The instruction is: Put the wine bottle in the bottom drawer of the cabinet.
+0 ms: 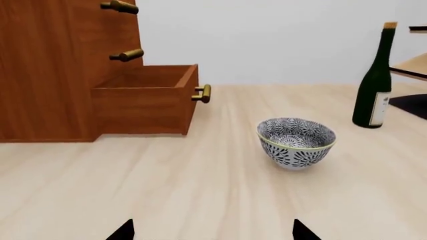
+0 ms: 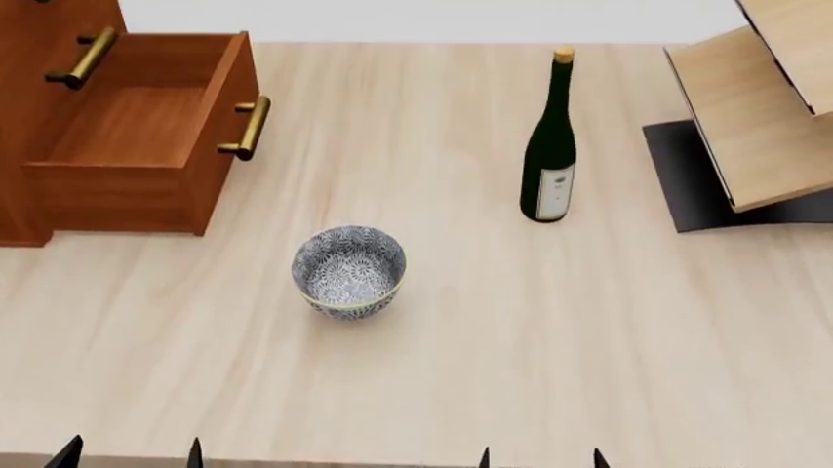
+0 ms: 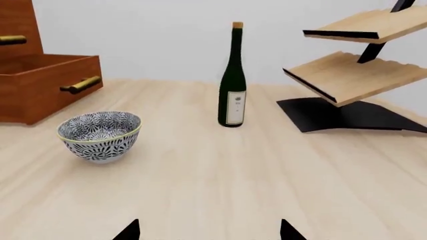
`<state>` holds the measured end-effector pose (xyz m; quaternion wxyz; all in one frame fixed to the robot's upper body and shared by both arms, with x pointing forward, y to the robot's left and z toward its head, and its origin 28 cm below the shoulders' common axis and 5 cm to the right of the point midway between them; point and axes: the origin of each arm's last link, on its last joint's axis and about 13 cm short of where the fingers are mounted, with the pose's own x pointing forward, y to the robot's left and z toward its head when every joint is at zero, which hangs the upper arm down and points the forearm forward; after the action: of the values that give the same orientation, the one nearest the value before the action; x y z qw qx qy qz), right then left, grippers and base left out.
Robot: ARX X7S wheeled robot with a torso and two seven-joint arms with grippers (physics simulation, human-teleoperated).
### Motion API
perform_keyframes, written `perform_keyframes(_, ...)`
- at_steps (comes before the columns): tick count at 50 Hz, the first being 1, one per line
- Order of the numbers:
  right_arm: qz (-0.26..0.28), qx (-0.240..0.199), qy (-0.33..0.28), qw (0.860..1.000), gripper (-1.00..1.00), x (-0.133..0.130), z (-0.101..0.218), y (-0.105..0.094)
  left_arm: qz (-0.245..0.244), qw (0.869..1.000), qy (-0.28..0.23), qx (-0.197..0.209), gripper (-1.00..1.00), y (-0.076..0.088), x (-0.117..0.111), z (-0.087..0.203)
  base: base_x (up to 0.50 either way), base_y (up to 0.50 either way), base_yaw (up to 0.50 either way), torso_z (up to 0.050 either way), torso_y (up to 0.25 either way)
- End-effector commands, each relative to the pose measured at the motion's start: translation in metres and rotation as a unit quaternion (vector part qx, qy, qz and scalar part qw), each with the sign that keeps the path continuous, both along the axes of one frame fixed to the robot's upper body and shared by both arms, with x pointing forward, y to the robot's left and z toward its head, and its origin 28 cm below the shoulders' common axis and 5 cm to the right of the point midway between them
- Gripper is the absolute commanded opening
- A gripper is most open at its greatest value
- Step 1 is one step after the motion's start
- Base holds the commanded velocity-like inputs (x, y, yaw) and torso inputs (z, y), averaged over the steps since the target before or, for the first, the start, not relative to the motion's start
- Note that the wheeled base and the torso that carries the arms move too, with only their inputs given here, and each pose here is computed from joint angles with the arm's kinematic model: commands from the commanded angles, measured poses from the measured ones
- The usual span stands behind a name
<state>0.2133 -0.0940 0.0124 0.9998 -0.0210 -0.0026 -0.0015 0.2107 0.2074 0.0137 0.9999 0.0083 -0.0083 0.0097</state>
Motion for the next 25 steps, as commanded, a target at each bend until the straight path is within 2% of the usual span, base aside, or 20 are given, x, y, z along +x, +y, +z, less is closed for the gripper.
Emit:
perform_keyframes(1, 0.001, -0.003, -0.001, 1.0, 1.0, 0.0001, -0.001, -0.0002, 0.002, 1.0, 0.001, 0.0, 1.0, -0.0001, -0.0002, 0.0002, 0.0, 0.0, 0.0, 0.05, -0.029)
perform_keyframes(9, 0.001, -0.007, -0.003, 1.0, 1.0, -0.0006, 0.001, 0.0005, 0.0, 1.0, -0.003, 0.001, 1.0, -0.0002, -0.0003, -0.0001, 0.0, 0.0, 0.0, 0.045, -0.013)
perform_keyframes(14, 0.001, -0.01, -0.006, 1.0, 1.0, -0.0007, 0.0012, 0.0007, 0.0, 1.0, -0.005, -0.001, 1.0, 0.0, -0.0006, -0.0004, 0.0, 0.03, 0.0, 0.0, 0.0)
perform_keyframes(25, 0.003, -0.011, -0.008, 1.0, 1.0, -0.0004, 0.0006, 0.0008, 0.0, 1.0, -0.005, 0.0, 1.0, -0.0001, -0.0006, 0.0, 0.0, 0.24, 0.0, 0.0, 0.0)
